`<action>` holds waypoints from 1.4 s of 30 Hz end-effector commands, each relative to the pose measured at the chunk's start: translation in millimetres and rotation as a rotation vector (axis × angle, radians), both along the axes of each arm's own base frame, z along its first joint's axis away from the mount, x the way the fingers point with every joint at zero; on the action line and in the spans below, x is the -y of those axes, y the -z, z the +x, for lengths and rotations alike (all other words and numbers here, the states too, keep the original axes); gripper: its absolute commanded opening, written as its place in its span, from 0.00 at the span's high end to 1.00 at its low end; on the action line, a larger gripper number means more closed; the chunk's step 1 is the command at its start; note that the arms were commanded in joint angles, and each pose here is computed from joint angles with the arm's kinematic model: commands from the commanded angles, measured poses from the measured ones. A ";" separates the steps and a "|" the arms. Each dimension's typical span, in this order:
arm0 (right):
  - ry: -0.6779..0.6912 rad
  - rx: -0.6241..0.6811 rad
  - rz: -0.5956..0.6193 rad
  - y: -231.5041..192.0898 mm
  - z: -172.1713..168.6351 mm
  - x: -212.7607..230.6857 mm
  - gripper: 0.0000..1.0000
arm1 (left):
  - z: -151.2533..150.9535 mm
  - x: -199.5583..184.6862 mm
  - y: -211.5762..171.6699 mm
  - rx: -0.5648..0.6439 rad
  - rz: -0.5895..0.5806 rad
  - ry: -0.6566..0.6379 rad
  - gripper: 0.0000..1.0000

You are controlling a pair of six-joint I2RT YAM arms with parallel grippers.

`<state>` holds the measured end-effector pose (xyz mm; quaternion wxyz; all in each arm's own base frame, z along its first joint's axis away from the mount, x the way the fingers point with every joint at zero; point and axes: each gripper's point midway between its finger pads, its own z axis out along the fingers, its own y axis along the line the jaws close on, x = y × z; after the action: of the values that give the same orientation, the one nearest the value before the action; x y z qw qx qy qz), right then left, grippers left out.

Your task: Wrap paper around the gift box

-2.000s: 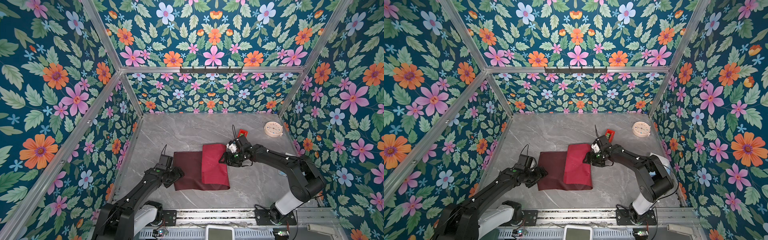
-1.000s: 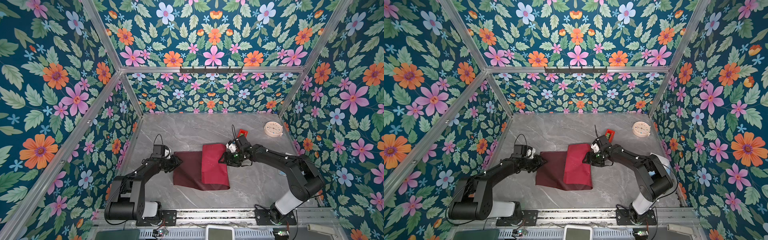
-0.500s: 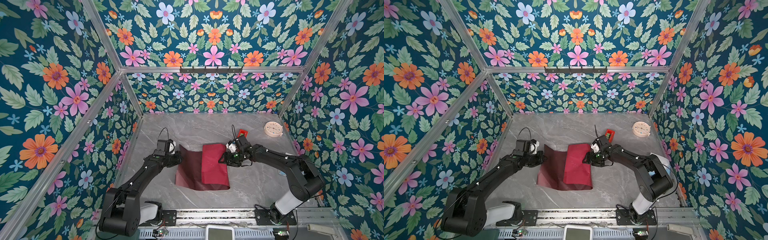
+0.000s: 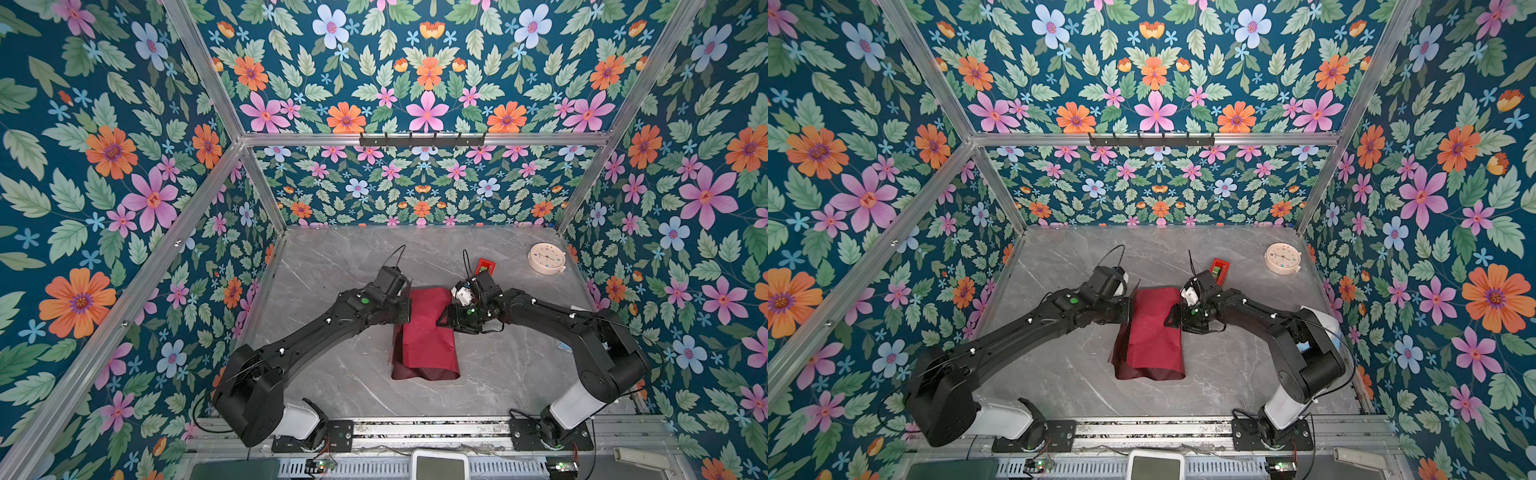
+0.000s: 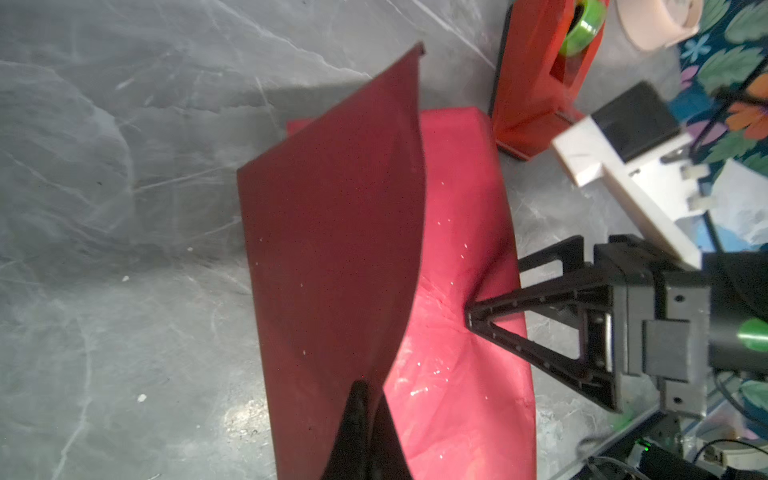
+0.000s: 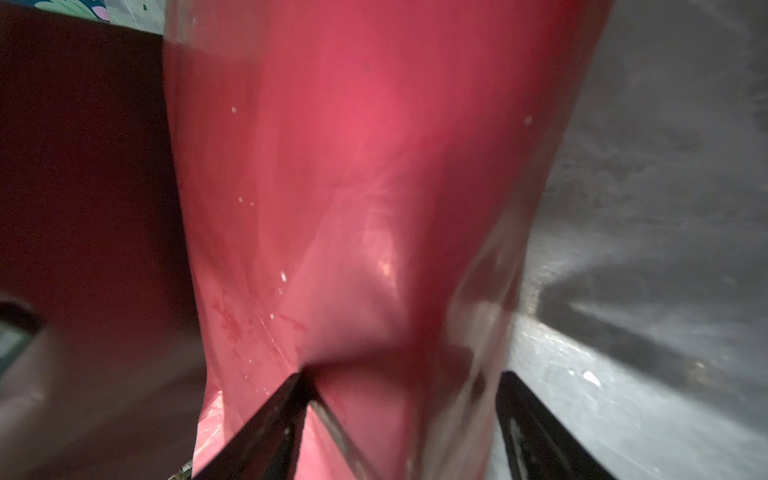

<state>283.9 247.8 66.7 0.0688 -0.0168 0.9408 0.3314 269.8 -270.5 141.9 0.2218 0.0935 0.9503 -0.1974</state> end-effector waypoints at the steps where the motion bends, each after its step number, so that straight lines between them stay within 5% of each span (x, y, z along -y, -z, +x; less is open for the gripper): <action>1: 0.006 -0.029 -0.048 9.5 -5.8 6.9 0.28 | -2.8 -4.1 10.6 -0.006 0.127 -0.027 1.00; 13: 0.009 -0.032 -0.035 13.2 -7.9 6.0 0.28 | -6.2 32.3 24.1 -0.027 0.239 0.075 1.00; 24: 0.009 -0.026 -0.023 9.9 -5.5 3.8 0.28 | -1.1 58.0 37.9 -0.064 0.204 0.128 1.00; 42: 0.025 -0.004 0.085 -24.5 -3.5 9.6 0.24 | -4.8 38.3 60.0 -0.073 0.282 0.115 1.00</action>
<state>287.0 240.0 91.8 0.0864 -0.0076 0.9269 0.3650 269.1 -320.9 91.0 0.1733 0.1671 0.9650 -0.1041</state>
